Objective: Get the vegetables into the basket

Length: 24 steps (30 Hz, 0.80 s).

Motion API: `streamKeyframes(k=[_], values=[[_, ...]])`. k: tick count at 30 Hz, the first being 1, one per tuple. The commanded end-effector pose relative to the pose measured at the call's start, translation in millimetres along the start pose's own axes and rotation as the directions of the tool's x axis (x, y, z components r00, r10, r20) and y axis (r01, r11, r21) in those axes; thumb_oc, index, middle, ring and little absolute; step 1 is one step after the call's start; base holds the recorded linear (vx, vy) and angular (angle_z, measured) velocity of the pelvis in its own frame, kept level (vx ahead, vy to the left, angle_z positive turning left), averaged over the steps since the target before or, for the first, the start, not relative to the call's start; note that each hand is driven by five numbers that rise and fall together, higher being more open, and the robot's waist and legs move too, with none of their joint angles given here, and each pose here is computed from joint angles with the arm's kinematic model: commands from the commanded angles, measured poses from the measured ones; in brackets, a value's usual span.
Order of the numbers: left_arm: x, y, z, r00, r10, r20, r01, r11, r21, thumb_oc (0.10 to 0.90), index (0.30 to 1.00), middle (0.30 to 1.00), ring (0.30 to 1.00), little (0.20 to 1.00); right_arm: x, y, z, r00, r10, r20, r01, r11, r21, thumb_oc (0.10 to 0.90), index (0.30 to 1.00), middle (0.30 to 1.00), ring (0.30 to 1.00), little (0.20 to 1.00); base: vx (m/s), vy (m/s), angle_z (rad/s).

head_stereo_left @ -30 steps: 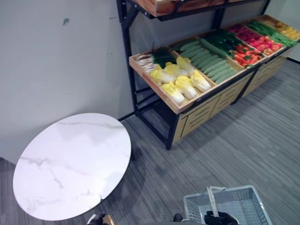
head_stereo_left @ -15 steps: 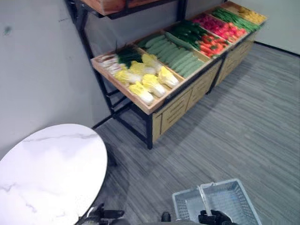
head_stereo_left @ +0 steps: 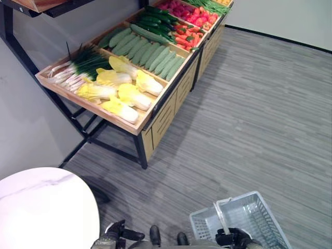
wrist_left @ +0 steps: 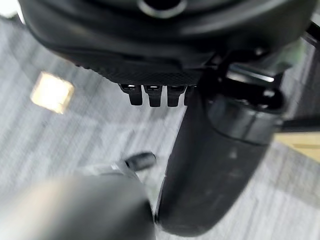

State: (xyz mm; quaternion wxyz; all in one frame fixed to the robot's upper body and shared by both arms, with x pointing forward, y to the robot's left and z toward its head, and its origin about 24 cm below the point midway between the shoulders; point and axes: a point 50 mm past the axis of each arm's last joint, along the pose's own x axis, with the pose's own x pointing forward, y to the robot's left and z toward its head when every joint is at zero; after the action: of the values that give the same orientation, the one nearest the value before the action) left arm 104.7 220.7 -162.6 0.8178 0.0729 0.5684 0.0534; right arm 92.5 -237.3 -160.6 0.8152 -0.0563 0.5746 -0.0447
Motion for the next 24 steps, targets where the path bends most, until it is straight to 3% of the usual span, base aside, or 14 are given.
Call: streamKeyframes(k=[1, 11, 16, 24], values=[[-0.6, 7.4, -4.9, 1.0, 0.023, -0.014, -0.022, 0.997, 0.073, 0.9, 1.0, 1.0, 1.0, 1.0, 2.5, 2.9, 30.9, 0.994, 0.026, 0.104, -0.026, 1.0, 0.0, 0.4, 0.3, 0.3, 0.3, 0.3, 0.0, 0.095, -0.31], [1.1, 5.1, 13.8, 0.999, 0.009, 0.044, -0.016, 0.983, 0.181, 0.9, 1.0, 1.0, 1.0, 1.0, 2.9, 5.3, 41.2, 0.99, 0.026, 0.136, -0.029, 0.999, 0.018, 0.4, 0.3, 0.3, 0.3, 0.3, -0.07, 0.132, -0.35], [1.9, 5.0, 26.2, 0.997, 0.003, 0.077, -0.02, 0.974, 0.226, 0.9, 1.0, 1.0, 1.0, 1.0, 2.8, 3.6, 51.0, 0.988, 0.022, 0.155, -0.01, 0.997, -0.077, 0.4, 0.3, 0.3, 0.3, 0.3, -0.07, 0.046, -0.36], [0.8, 15.6, 11.3, 0.999, 0.034, 0.021, -0.038, 0.976, 0.216, 0.9, 1.0, 1.0, 1.0, 1.0, 3.1, 10.5, 49.3, 0.987, 0.05, 0.154, -0.035, 0.995, -0.096, 0.4, 0.3, 0.3, 0.3, 0.3, 0.04, -0.087, -0.76]])
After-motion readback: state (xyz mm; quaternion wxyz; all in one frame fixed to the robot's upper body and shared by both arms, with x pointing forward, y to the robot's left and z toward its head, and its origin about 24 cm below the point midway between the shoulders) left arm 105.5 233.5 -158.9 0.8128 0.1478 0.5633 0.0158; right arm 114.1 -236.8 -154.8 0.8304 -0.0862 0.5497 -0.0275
